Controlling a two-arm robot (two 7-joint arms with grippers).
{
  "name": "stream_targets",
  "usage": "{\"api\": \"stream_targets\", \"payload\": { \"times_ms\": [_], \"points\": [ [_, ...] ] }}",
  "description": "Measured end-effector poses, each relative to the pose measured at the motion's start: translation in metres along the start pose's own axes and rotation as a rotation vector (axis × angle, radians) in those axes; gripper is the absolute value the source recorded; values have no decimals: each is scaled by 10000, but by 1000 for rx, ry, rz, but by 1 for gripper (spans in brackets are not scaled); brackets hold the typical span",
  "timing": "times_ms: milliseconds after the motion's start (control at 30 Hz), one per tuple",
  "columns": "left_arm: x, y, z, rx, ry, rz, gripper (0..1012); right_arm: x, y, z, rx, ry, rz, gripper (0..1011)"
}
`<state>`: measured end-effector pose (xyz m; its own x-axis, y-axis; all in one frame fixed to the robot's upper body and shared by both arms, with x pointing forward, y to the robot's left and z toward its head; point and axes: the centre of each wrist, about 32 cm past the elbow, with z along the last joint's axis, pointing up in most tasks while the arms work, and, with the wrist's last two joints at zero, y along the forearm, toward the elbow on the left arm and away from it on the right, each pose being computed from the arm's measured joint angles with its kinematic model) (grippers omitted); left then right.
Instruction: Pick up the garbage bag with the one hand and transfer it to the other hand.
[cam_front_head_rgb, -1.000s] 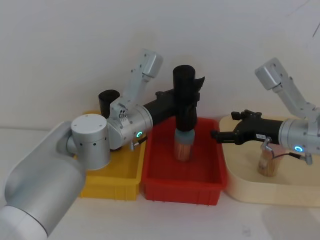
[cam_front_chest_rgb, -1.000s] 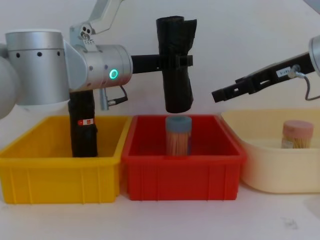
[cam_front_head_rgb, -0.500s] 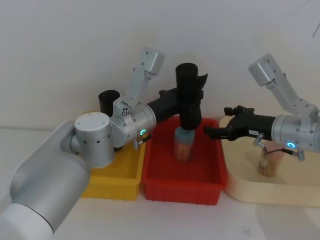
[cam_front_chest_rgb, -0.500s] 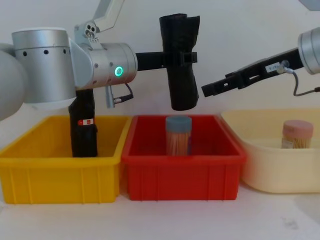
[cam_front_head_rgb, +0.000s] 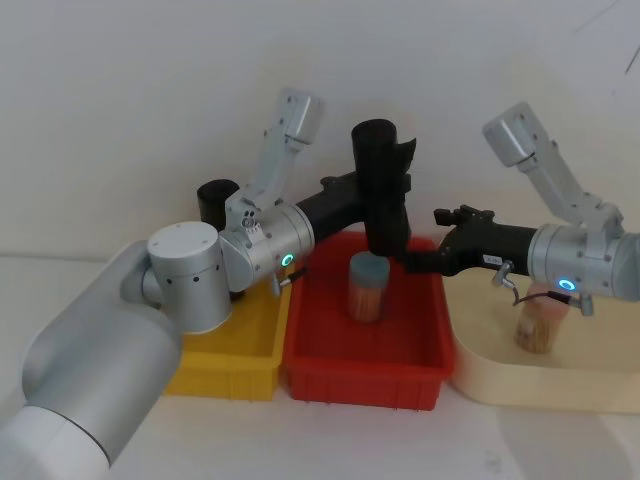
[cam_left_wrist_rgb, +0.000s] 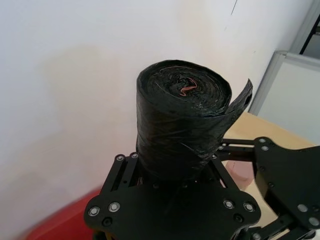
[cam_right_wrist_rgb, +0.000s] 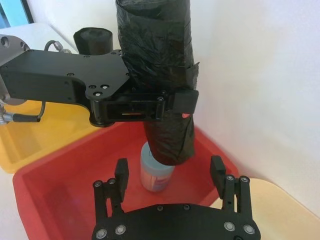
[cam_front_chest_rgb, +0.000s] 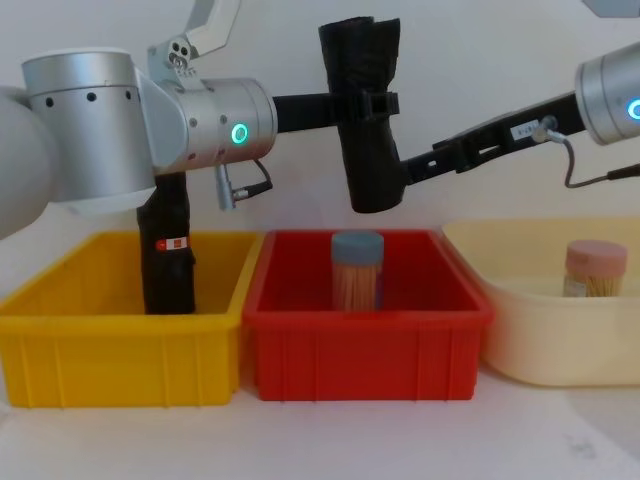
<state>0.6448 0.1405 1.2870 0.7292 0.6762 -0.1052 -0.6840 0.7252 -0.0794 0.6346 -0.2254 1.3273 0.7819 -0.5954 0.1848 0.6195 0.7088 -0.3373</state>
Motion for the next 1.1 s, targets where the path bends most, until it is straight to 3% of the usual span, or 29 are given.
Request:
{"api": "stream_targets", "payload": {
  "times_ms": [600, 1100],
  "points": [
    [-43, 42, 58, -20, 89, -27, 402, -21, 105, 23, 12, 5, 5, 1000],
    [-65, 70, 89, -23, 129, -41, 402, -20, 225, 23, 16, 20, -7, 1000]
  ]
}}
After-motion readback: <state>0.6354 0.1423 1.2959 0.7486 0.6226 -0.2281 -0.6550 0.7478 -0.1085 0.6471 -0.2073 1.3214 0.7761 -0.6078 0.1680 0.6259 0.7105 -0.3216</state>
